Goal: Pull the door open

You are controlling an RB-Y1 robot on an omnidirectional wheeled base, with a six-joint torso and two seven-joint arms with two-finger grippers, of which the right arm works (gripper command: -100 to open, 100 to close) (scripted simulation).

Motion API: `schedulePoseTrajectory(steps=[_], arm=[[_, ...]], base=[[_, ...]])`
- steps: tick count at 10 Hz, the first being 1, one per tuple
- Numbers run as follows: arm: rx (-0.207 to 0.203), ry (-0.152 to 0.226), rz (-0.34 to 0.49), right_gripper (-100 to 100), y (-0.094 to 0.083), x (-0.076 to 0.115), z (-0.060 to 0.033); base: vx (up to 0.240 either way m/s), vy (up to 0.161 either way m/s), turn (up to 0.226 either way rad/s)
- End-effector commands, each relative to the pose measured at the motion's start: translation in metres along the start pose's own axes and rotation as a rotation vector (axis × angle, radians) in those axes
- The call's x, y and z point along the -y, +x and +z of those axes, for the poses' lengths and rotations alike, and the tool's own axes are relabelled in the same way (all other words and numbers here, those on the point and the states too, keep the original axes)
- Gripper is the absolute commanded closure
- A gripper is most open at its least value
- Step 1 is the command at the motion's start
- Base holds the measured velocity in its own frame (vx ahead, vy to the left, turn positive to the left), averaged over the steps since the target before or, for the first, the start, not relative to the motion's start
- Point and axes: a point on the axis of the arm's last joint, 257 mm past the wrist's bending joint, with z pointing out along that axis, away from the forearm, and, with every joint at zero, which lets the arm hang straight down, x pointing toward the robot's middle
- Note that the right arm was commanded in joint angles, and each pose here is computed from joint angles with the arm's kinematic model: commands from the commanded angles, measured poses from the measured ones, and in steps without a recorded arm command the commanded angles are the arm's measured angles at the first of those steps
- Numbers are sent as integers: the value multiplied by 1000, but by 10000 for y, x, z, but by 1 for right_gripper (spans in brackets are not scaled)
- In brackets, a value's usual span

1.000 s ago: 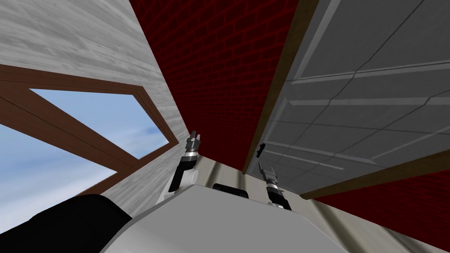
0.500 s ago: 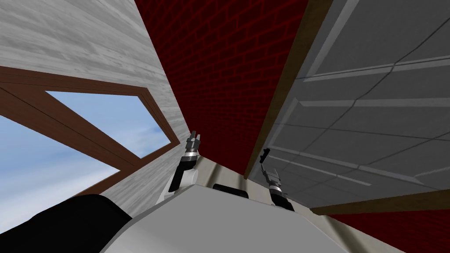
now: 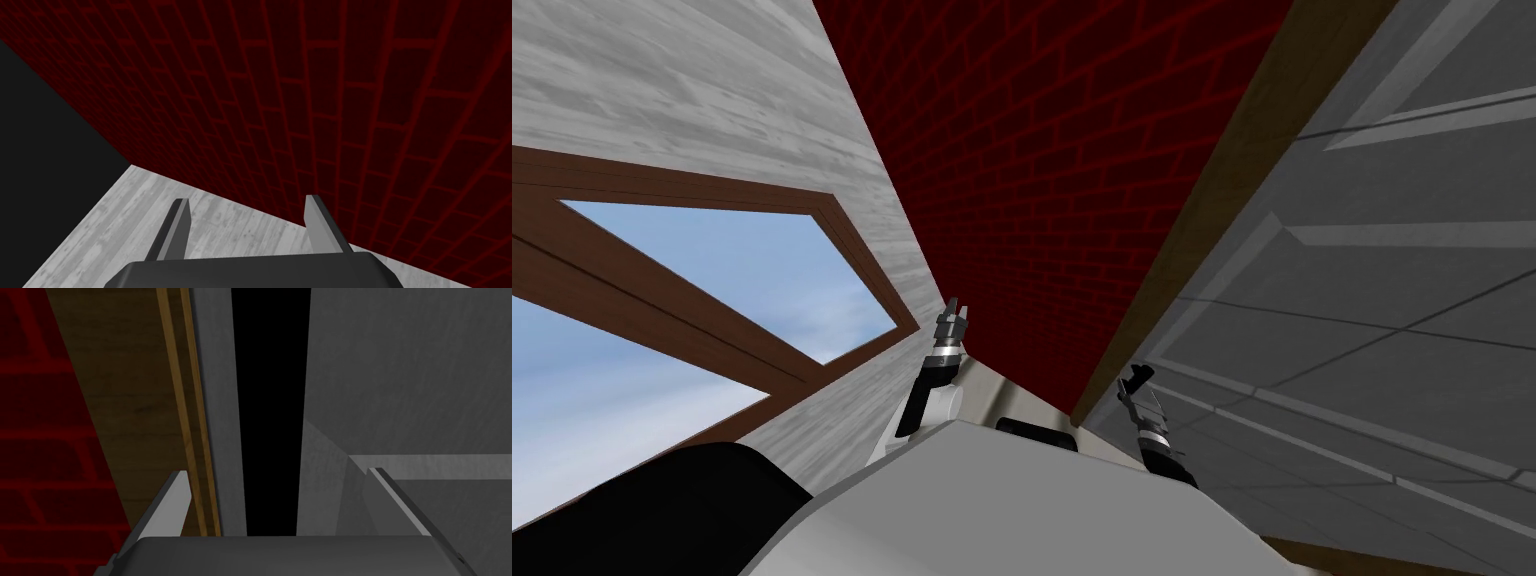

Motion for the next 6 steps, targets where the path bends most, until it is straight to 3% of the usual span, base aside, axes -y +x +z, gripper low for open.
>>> schedulePoseTrajectory(steps=[1,2,6], arm=[[0,0,0,-100,0,0,0],[0,0,0,100,0,0,0],[0,0,0,100,0,0,0]], base=[[88,-25,3],[-31,14,-8],[-15,4,4]])
